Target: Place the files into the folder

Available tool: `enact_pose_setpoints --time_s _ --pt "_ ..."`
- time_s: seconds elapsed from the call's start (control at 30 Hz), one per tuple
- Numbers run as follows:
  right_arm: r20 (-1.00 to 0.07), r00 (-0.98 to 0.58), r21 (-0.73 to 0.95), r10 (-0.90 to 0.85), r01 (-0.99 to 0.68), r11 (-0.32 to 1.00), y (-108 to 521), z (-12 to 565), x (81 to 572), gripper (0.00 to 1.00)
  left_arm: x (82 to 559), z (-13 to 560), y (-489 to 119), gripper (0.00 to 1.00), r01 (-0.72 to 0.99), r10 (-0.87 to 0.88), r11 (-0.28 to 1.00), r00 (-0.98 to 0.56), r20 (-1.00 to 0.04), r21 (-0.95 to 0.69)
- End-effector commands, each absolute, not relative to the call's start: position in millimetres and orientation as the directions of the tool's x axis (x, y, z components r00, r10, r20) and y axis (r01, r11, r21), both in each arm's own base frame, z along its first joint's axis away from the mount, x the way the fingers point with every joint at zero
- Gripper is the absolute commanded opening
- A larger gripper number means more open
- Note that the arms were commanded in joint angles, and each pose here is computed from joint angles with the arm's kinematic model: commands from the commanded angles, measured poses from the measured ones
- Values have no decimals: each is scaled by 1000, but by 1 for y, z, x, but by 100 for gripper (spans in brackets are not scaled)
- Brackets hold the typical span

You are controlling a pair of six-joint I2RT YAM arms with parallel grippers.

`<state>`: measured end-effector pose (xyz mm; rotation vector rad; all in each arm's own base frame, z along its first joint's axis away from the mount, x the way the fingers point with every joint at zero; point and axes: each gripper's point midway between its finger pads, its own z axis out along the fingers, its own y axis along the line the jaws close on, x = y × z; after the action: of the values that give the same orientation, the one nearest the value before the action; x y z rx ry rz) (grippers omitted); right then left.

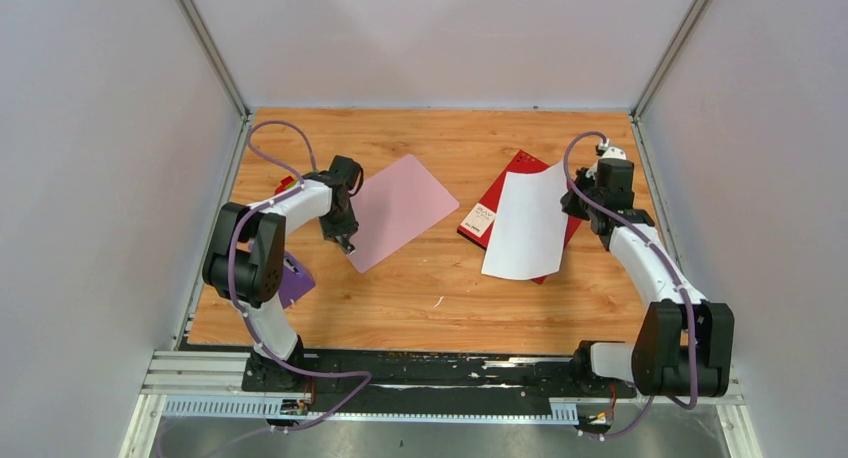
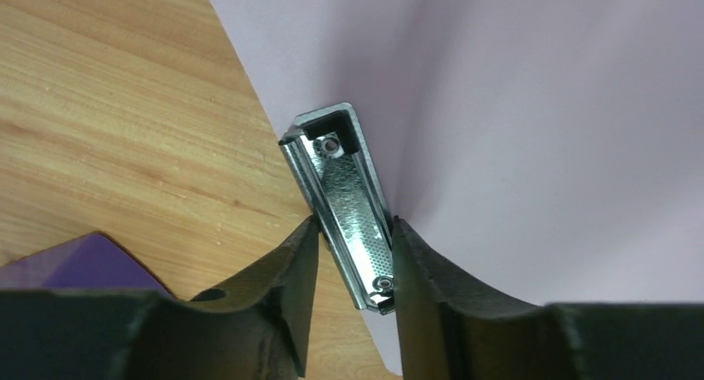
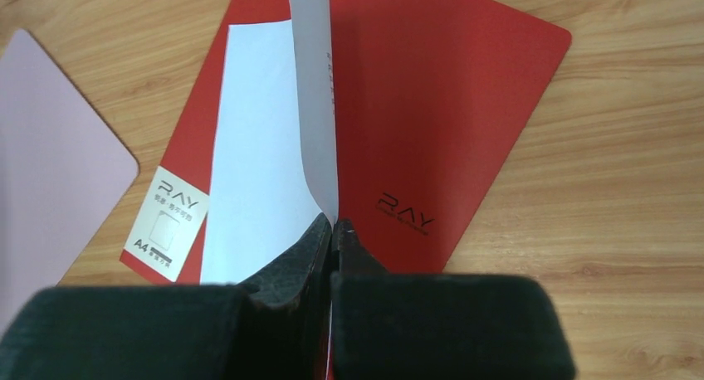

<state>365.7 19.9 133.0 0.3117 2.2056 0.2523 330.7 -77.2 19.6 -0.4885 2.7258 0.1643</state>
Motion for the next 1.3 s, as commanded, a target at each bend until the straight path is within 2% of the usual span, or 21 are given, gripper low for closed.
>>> enact_pose_setpoints --time_s 0.0,0.13,0.27,0.43,0.57,0.73,1.07,1.27 --pt "-835 -481 289 267 30 957 37 189 379 0 330 3 -80 39 -312 -275 948 -898 -342 56" --pt "-898 -368 270 242 -25 963 37 233 381 0 340 9 -85 26 -234 -205 971 -916 -346 42" --pt "-931 -281 278 234 -126 952 51 270 380 0 347 13 -91 20 -156 -135 987 -929 -345 33" --pt "-965 -227 189 133 -250 950 78 296 383 0 347 12 -95 16 -80 -66 996 -956 -287 38" --pt "-972 -218 148 88 -274 950 91 306 379 0 338 13 -96 14 -38 -27 999 -962 -270 36" --pt "-974 -222 114 41 -331 937 111 311 374 0 320 16 -99 13 54 76 992 -977 -200 115" --pt "-972 -229 62 -44 -436 898 150 317 344 0 284 17 -127 11 195 204 978 -967 -153 74" --pt "-968 -166 -74 -190 -532 843 181 303 321 0 259 19 -150 10 268 268 963 -953 -141 19"
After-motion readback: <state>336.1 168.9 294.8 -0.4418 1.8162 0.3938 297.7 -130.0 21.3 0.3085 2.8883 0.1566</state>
